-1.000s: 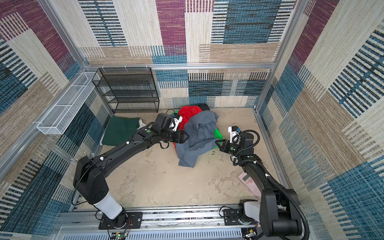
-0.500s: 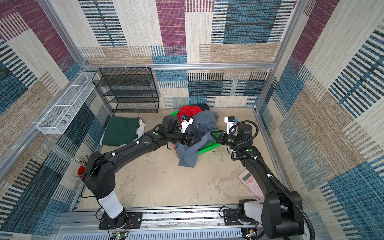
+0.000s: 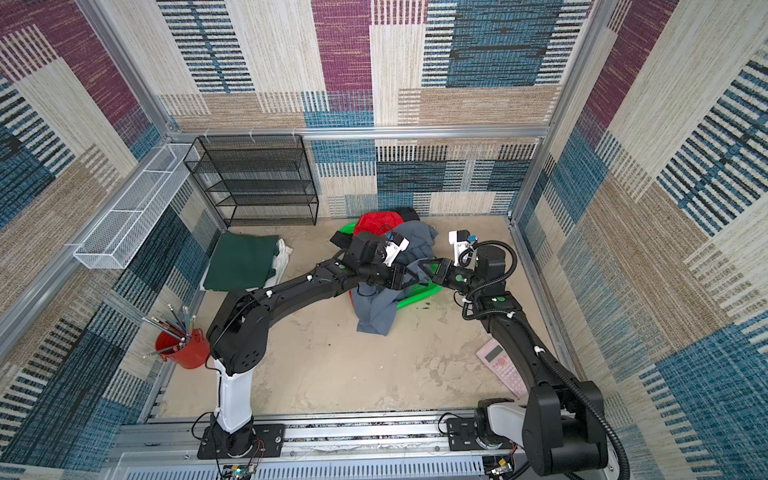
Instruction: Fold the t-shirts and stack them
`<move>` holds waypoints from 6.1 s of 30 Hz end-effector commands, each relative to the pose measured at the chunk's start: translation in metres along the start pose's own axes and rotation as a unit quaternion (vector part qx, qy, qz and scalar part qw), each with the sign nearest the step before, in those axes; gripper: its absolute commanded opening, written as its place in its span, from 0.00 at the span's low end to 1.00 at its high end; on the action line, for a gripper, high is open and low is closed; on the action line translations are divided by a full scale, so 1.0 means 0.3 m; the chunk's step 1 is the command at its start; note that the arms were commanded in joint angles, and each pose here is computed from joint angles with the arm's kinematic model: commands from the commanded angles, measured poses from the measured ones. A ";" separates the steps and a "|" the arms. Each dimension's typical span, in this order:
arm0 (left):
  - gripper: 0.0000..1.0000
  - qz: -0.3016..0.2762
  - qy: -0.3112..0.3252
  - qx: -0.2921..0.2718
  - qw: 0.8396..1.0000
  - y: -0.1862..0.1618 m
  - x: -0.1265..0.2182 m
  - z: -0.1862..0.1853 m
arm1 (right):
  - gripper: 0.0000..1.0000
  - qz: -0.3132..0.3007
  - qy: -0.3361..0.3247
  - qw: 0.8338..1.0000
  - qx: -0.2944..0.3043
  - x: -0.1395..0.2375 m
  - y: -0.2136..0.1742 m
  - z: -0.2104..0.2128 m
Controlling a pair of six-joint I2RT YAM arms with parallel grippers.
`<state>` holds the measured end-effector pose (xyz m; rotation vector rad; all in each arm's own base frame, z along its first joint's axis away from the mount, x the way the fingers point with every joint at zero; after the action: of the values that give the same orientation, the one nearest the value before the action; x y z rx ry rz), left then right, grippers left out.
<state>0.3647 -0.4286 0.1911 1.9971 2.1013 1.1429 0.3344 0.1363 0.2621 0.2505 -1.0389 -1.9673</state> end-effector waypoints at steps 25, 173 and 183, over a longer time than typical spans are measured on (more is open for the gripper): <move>0.00 -0.371 0.175 -0.203 0.889 0.663 0.980 -0.520 | 0.99 -0.002 -0.286 0.958 0.033 0.117 -0.002 -0.244; 0.00 -0.324 0.193 0.124 0.918 0.165 1.116 0.075 | 0.37 0.220 -0.589 0.732 0.260 -0.135 0.110 -0.980; 0.00 -0.293 0.197 0.112 0.929 0.172 1.038 0.045 | 0.94 0.192 -0.558 0.771 0.241 -0.145 0.145 -0.926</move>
<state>0.3582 -0.1521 0.3433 1.1021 2.8991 1.2166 0.5425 -0.0063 0.1132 -0.9455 -2.2110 -1.2941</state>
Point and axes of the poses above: each gripper's point midway between its finger pads, its own x axis back along the fingers, its own z axis along the line the jaws close on, y = z × x, the point moved 2 cm from there along x, back along the fingers, and after that the axes turned 13 degrees about x, right-handed, at the moved point
